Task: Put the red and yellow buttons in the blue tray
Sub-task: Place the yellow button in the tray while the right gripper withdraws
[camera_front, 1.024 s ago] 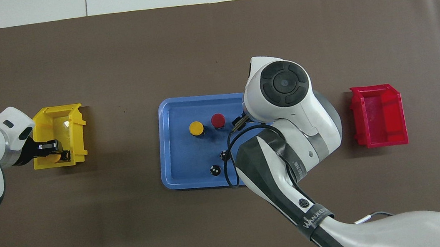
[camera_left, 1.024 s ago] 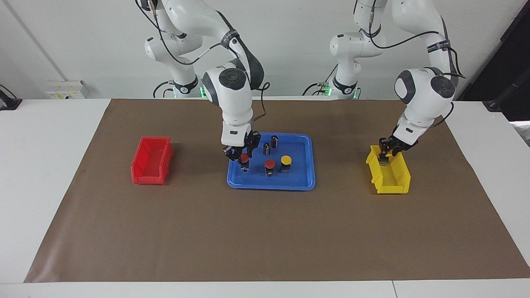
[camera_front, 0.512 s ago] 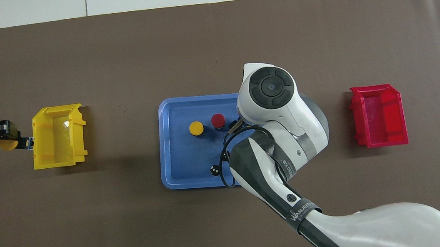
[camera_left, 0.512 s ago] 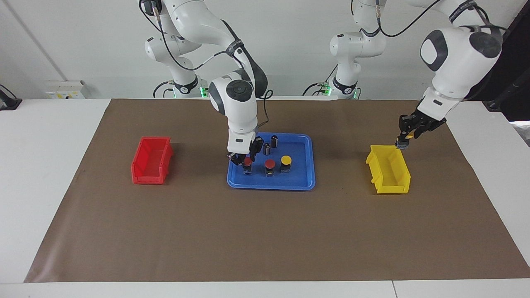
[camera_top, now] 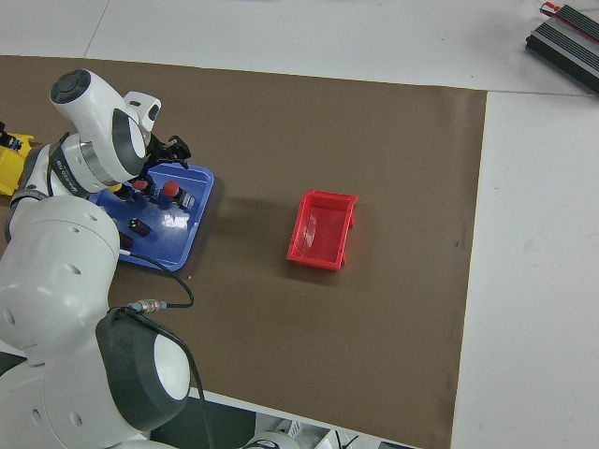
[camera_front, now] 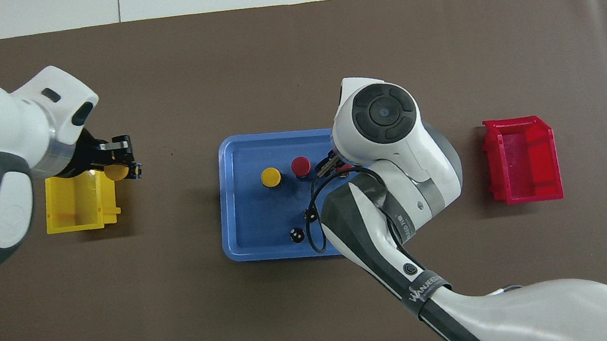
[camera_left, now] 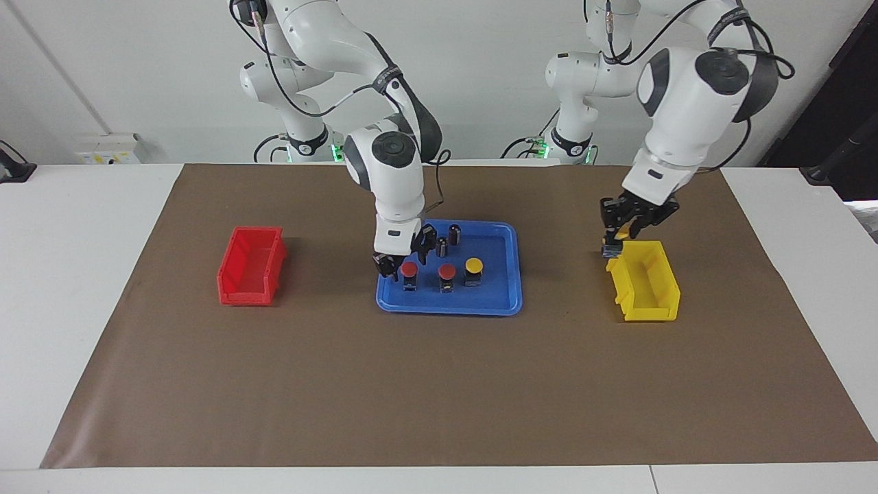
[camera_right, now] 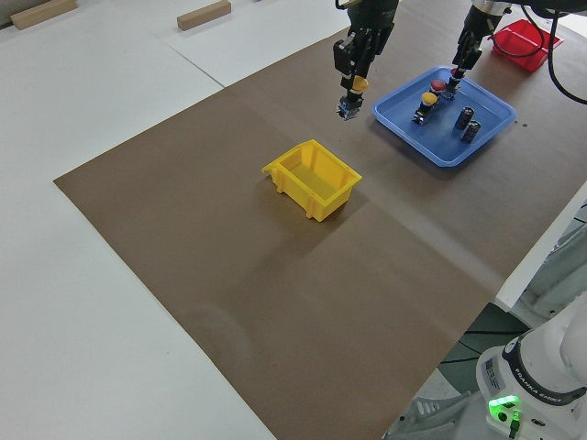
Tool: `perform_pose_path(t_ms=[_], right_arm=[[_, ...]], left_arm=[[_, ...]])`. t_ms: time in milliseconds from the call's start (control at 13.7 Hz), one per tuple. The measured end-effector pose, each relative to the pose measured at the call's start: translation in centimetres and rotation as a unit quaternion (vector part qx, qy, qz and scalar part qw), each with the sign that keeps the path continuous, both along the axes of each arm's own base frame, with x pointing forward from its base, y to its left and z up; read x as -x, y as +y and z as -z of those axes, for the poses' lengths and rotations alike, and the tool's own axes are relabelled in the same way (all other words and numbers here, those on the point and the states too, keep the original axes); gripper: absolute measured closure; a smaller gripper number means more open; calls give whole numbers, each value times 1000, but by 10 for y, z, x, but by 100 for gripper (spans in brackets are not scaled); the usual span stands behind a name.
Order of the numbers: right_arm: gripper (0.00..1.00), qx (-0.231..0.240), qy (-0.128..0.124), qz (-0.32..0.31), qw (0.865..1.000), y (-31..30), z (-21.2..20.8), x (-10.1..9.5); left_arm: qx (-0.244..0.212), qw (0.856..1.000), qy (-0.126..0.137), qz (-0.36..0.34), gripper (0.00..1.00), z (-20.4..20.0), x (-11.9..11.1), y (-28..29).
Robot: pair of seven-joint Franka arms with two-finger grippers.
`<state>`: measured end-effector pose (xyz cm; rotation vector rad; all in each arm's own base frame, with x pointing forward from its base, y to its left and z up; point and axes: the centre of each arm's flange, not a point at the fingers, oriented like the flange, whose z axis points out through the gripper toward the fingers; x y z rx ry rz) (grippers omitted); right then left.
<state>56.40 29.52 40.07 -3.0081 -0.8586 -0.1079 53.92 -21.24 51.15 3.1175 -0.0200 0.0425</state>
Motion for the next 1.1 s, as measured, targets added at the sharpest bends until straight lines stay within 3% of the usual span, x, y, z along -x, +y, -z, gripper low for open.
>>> perform_pose_path(t_ms=[220, 366, 805, 1098], right_arm=[[0, 7, 16, 52, 998, -62, -74, -24], [0, 10, 26, 88, 996, -109, -116, -30], [0, 13, 57, 197, 979, -245, -169, -30], [0, 12, 75, 257, 963, -319, -193, -13]], left_arm=[[12, 1000, -8, 0, 59, 46, 16, -69], [21, 1000, -4, 5, 59, 81, 21, -89], [23, 1000, 0, -2, 59, 134, 28, -116], [23, 1000, 0, -6, 59, 147, 28, -121]])
